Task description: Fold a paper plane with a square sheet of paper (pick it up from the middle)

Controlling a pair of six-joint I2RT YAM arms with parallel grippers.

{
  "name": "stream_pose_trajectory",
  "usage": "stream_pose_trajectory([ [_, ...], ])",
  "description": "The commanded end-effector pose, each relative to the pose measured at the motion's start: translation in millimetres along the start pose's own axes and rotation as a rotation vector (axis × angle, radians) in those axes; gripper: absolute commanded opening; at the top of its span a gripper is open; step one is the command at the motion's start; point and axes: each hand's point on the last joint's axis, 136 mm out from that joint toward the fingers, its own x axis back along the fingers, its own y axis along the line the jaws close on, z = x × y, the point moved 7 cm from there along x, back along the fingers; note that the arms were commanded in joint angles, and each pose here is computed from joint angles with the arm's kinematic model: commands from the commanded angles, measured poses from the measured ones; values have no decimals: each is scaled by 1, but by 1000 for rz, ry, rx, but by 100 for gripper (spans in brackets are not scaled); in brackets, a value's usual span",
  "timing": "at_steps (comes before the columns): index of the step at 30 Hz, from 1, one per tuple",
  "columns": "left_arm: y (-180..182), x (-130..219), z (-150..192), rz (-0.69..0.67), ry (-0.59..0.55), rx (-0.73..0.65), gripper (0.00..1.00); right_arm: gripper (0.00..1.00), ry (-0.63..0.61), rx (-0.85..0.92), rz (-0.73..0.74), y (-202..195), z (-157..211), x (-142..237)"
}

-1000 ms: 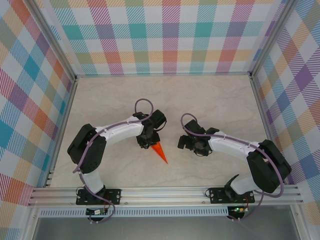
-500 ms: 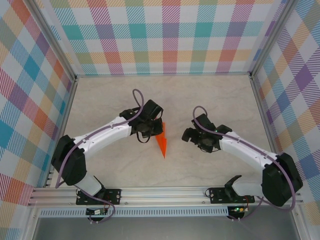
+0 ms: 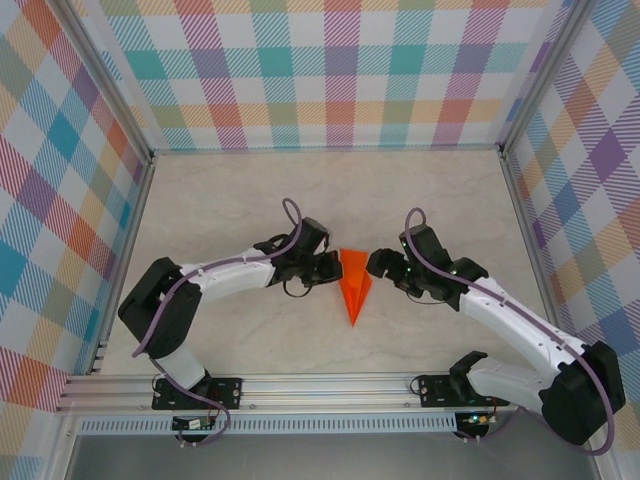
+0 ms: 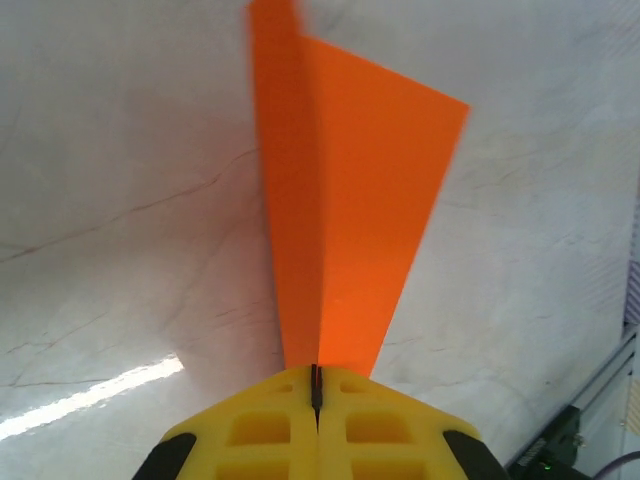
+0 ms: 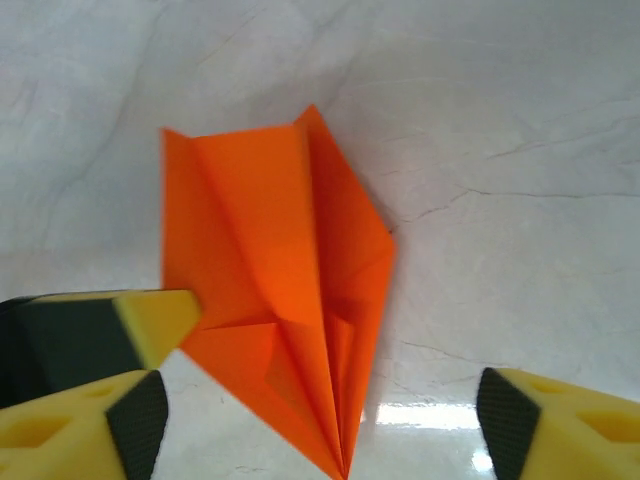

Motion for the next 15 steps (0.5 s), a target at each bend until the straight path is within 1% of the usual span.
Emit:
stream_pose_trajectory([
  [1,5,-5,0,66,-31,6,0,73,53,49,-93,8,5,-11],
  [6,27,-6,10,-12,-42,40,0,55,129,100,-96,15,15,-32],
  [8,32,-3,11,-38,-54,48,0,51,147,126,-70,18,21,-39],
  [12,40,-3,14,-76,-55,59,0,47,185,197,5,22,34,-56],
  [15,43,-5,15,-86,-48,64,0,49,211,255,54,27,42,-66],
])
